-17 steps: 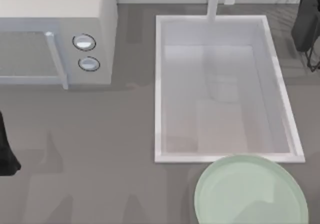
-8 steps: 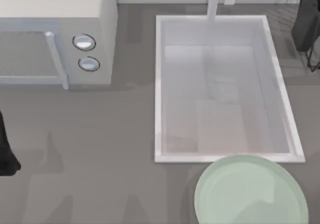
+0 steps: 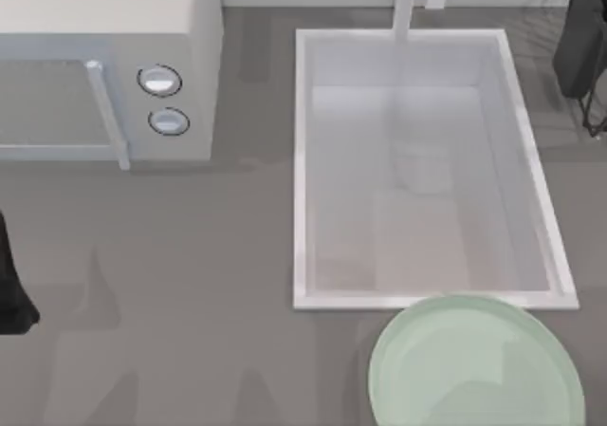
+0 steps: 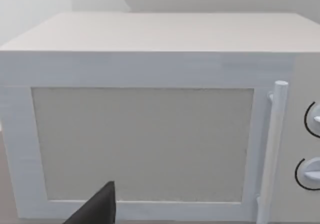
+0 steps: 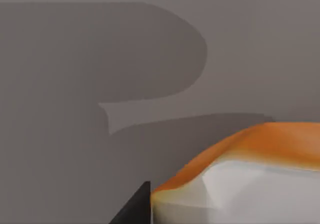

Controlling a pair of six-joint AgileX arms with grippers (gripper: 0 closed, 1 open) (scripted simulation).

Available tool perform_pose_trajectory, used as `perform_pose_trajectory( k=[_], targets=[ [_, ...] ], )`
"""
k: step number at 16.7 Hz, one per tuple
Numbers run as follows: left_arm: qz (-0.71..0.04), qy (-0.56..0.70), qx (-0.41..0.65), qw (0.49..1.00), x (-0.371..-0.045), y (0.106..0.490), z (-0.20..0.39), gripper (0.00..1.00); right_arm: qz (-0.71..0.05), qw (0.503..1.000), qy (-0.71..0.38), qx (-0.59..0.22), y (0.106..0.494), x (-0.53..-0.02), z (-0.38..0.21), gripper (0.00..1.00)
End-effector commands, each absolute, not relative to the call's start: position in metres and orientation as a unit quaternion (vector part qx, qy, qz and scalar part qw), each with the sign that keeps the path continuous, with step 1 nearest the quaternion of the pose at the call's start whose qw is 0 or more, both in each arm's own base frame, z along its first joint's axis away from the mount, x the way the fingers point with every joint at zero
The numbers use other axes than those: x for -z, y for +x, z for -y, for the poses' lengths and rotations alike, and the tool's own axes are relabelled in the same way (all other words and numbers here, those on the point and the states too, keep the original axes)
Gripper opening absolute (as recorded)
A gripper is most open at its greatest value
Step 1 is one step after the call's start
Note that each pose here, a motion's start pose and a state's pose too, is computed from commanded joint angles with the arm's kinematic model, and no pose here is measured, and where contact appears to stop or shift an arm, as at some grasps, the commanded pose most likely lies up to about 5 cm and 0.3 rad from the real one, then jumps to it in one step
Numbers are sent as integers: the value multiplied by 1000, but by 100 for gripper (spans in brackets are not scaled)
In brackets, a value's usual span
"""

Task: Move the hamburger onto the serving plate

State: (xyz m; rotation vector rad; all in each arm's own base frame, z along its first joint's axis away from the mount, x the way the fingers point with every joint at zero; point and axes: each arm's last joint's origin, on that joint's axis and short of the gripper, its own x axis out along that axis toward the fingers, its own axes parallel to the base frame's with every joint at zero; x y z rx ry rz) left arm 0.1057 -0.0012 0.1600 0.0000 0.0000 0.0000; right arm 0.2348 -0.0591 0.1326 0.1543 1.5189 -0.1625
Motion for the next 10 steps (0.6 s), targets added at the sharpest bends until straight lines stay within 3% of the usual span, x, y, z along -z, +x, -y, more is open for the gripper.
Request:
perform_pose_trajectory(
  k=[10],
  targets=[
    [0, 0, 0, 1000, -160, 106, 1, 100, -691, 715, 71, 73, 229, -215, 58, 0]
  ],
)
